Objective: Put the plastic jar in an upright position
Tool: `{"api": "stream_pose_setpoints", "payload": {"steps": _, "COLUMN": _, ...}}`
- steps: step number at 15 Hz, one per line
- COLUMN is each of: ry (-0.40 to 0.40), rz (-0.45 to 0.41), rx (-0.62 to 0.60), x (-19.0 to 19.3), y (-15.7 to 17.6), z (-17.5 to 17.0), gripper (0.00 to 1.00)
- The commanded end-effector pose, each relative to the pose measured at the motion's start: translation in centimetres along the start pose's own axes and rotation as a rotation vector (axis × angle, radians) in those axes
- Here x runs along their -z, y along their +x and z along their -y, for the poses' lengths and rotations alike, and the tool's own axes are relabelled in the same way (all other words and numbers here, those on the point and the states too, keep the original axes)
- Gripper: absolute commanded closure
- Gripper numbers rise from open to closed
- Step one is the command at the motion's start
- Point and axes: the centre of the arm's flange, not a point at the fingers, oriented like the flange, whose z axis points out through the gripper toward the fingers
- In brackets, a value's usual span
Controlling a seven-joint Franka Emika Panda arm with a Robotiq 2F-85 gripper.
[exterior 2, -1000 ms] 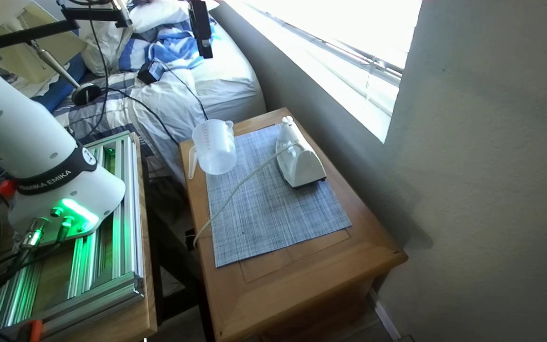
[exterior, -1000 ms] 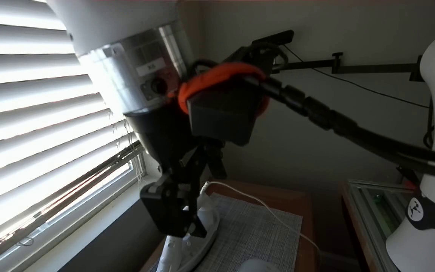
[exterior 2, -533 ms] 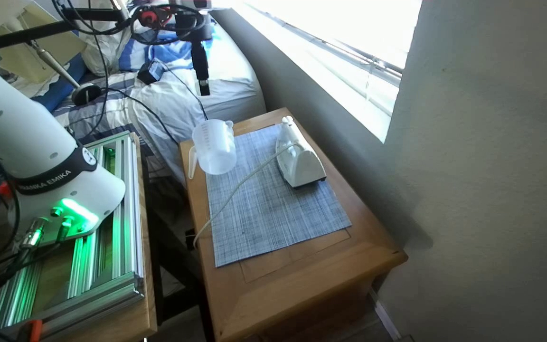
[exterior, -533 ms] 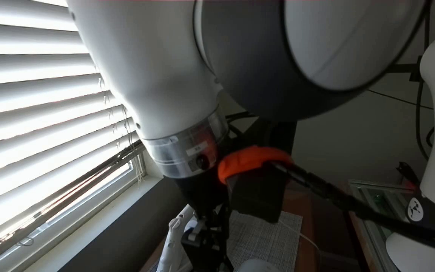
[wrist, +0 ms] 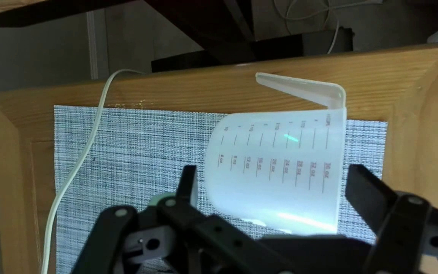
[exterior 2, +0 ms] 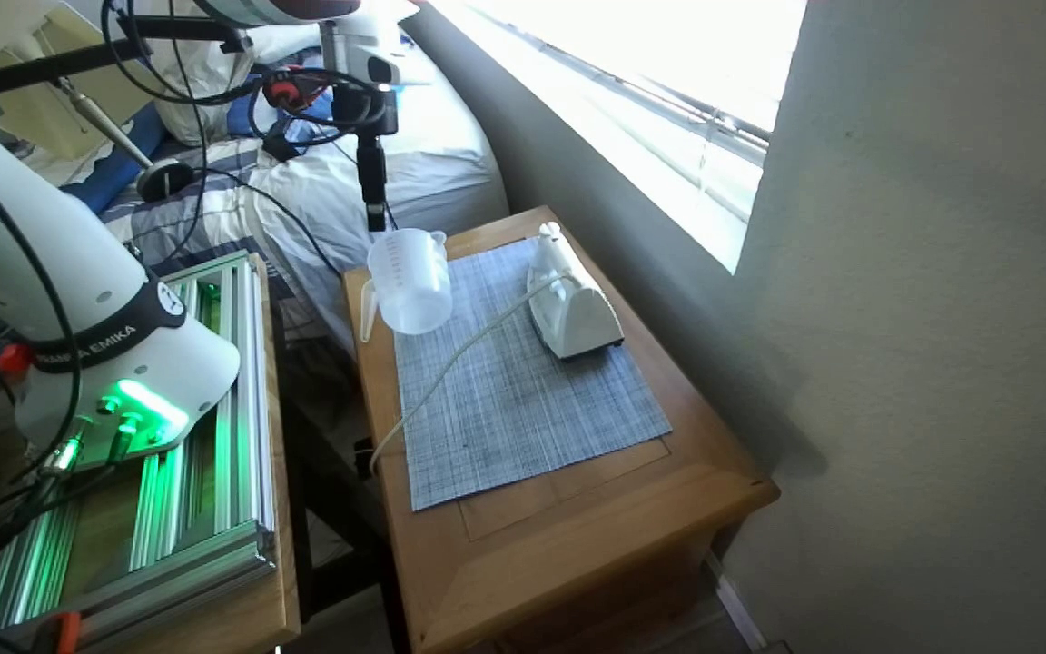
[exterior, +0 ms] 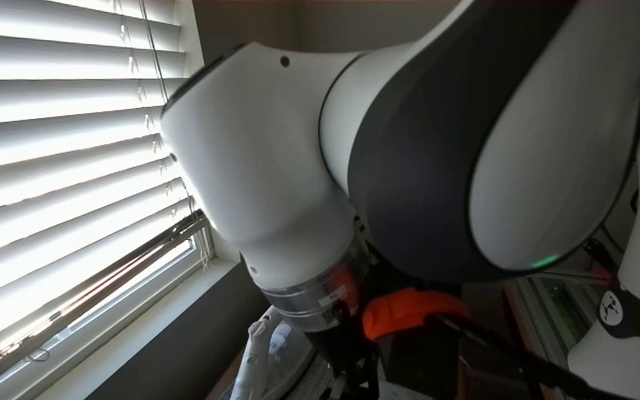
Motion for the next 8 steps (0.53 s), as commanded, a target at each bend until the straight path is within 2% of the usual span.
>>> {"api": "stream_pose_setpoints", "payload": {"steps": 1, "ry": -0.032, "rz": -0.007, "rx": -0.020, "x": -1.5, "y": 0.2, "z": 2.1, "gripper": 0.00}}
{"api": "stream_pose_setpoints", "payload": {"steps": 8, "ry": -0.034, "rz": 0.014, "rx": -0.084, "x": -2.9, "y": 0.3, "z": 3.0, "gripper": 0.00}}
